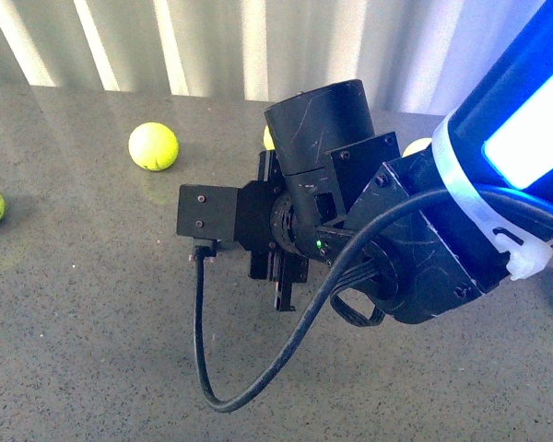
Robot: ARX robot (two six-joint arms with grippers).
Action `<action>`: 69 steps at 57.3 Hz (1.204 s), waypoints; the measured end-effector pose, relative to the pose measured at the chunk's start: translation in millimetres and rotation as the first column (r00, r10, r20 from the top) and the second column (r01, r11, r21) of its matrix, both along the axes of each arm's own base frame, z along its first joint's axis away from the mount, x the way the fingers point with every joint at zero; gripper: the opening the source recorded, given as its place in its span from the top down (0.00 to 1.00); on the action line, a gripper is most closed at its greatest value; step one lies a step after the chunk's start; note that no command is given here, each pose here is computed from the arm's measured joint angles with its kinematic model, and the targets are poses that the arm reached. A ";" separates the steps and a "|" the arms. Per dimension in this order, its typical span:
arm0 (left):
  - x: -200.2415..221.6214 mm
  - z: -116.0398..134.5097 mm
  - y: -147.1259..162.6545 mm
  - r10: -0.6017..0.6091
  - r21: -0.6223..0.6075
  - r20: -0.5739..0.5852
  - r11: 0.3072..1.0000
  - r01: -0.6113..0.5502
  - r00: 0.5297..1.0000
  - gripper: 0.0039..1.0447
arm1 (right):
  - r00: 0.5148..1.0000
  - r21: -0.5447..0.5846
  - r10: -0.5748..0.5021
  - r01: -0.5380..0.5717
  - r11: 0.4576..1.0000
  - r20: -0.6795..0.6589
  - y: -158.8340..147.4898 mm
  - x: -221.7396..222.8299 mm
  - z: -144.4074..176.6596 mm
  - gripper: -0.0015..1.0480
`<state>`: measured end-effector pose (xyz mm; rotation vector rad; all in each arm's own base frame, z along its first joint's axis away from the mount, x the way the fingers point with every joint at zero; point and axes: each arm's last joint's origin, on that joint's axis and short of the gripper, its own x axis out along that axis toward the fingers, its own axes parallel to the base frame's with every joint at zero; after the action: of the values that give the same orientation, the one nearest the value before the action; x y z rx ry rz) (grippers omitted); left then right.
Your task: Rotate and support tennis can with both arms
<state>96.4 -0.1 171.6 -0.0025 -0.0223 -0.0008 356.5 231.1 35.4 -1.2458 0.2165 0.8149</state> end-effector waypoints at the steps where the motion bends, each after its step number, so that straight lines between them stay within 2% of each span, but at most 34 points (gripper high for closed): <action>1: 0.0 0.0 0.0 0.000 0.000 0.000 1.000 0.000 1.000 0.06 | 1.000 0.000 -0.002 0.002 1.000 -0.004 -0.4 -0.4 -0.3 0.45; 12: 0.0 0.0 0.0 0.000 0.000 0.000 1.000 0.000 1.000 0.06 | 0.999 0.015 -0.020 0.021 1.000 -0.028 -6.8 -8.4 15.0 0.05; 34: 0.0 0.0 0.0 0.000 0.000 0.000 1.000 0.000 1.000 0.06 | 0.988 0.093 -0.117 0.126 0.988 -0.096 -61.8 -42.4 58.8 0.07; 43: 0.0 0.0 0.0 0.000 0.000 0.000 1.000 0.000 1.000 0.06 | 0.976 0.170 -0.194 0.210 0.963 -0.103 -96.5 -59.3 72.0 0.07; 48: 0.0 0.0 0.0 0.000 0.000 0.000 1.000 0.000 1.000 0.06 | 0.958 0.239 -0.278 0.286 0.928 -0.067 -117.6 -64.2 83.8 0.07; 52: 0.0 0.0 0.0 0.000 0.000 0.000 1.000 0.000 1.000 0.06 | 0.913 0.329 -0.407 0.390 0.860 -0.020 -140.4 -62.3 99.9 0.07; 56: 0.0 0.0 0.0 0.000 0.000 0.000 1.000 0.000 1.000 0.06 | 0.841 0.413 -0.541 0.487 0.770 0.017 -164.5 -58.2 117.0 0.07; 59: 0.0 0.0 0.0 0.000 0.000 0.000 1.000 0.000 1.000 0.06 | 0.738 0.497 -0.674 0.575 0.650 0.028 -188.9 -56.4 132.5 0.07; 60: 0.0 0.0 0.0 0.000 0.000 0.000 1.000 0.000 1.000 0.06 | 0.678 0.534 -0.735 0.612 0.584 0.027 -201.9 -56.7 139.7 0.07; 62: 0.0 0.0 0.0 0.000 0.000 0.000 1.000 0.000 1.000 0.06 | 0.610 0.567 -0.792 0.642 0.515 0.029 -215.7 -58.2 147.0 0.07; 63: 0.0 0.0 0.0 0.000 0.000 0.000 1.000 0.000 1.000 0.06 | 0.559 0.598 -0.829 0.655 0.461 0.026 -226.3 -60.1 152.5 0.07; 64: 0.0 0.0 0.0 0.000 0.000 0.000 1.000 0.000 1.000 0.06 | 0.526 0.613 -0.850 0.664 0.429 0.027 -231.7 -61.6 155.3 0.07; 66: 0.0 0.0 0.0 0.000 0.000 0.000 1.000 0.000 1.000 0.06 | 0.415 0.678 -0.910 0.664 0.315 0.016 -252.9 -69.4 167.6 0.07; 67: 0.0 0.0 0.0 0.000 0.000 0.000 1.000 0.000 1.000 0.06 | 0.402 0.685 -0.915 0.663 0.303 0.016 -255.4 -70.6 169.1 0.07; 69: 0.0 0.0 0.0 0.000 0.000 0.000 1.000 0.000 1.000 0.06 | 0.320 0.735 -0.947 0.637 0.234 0.024 -270.8 -80.8 180.4 0.07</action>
<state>96.4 -0.1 171.6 -0.0025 -0.0223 -0.0008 275.7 -39.7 215.8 -0.4622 0.1587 -0.4410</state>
